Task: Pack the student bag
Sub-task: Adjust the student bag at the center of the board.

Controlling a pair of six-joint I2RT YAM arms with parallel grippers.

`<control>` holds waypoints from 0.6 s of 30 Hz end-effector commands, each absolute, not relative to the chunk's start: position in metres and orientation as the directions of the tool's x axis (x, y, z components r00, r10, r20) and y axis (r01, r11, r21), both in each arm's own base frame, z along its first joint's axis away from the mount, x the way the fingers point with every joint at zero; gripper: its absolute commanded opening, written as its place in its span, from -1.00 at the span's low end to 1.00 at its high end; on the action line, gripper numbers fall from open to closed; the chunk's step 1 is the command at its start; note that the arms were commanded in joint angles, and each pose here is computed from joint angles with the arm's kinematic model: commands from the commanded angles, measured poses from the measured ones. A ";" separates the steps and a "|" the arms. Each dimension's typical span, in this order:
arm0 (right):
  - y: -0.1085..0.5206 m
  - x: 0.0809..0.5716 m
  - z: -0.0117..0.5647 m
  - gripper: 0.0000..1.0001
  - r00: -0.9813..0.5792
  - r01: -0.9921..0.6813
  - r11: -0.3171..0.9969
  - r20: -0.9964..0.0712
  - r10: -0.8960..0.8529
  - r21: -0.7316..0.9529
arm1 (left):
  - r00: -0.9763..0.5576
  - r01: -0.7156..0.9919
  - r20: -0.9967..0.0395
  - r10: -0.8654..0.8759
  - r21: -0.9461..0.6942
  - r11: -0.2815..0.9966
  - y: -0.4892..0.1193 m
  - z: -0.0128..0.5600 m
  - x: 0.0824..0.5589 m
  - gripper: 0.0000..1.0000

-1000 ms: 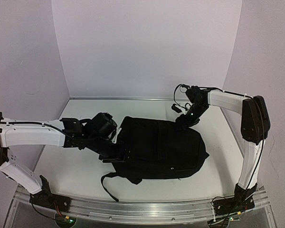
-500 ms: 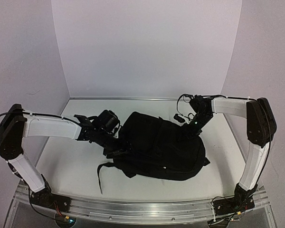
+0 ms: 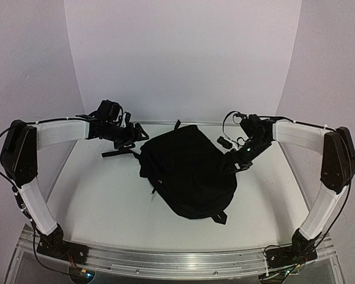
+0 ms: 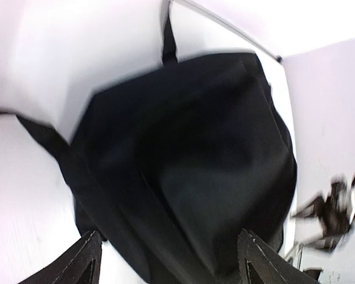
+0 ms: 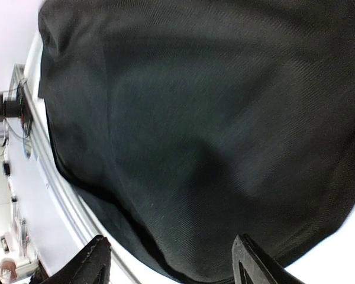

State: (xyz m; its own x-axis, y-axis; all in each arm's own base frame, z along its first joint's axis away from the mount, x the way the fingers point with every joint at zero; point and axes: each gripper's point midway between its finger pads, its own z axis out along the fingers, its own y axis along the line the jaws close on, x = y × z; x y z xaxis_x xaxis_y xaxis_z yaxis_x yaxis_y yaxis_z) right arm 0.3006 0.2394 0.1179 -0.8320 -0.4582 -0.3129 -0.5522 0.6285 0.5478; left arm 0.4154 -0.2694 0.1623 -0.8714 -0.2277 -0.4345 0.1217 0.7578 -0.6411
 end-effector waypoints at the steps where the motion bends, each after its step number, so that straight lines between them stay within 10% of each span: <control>1: 0.229 0.350 0.138 0.47 -0.843 -0.522 0.726 -0.402 -0.357 0.449 | -0.887 0.157 -0.422 -0.189 -0.659 0.736 -0.276 0.167 0.367 0.59; 11: 0.237 0.356 0.086 0.36 -0.896 -0.444 0.735 -0.277 -0.348 0.512 | -0.940 0.166 -0.322 -0.115 -0.725 0.669 -0.329 0.126 0.309 0.50; 18: 0.255 0.300 0.085 -0.02 -0.888 -0.441 0.592 -0.233 -0.397 0.675 | -0.941 0.181 -0.326 -0.094 -0.717 0.673 -0.337 0.105 0.339 0.00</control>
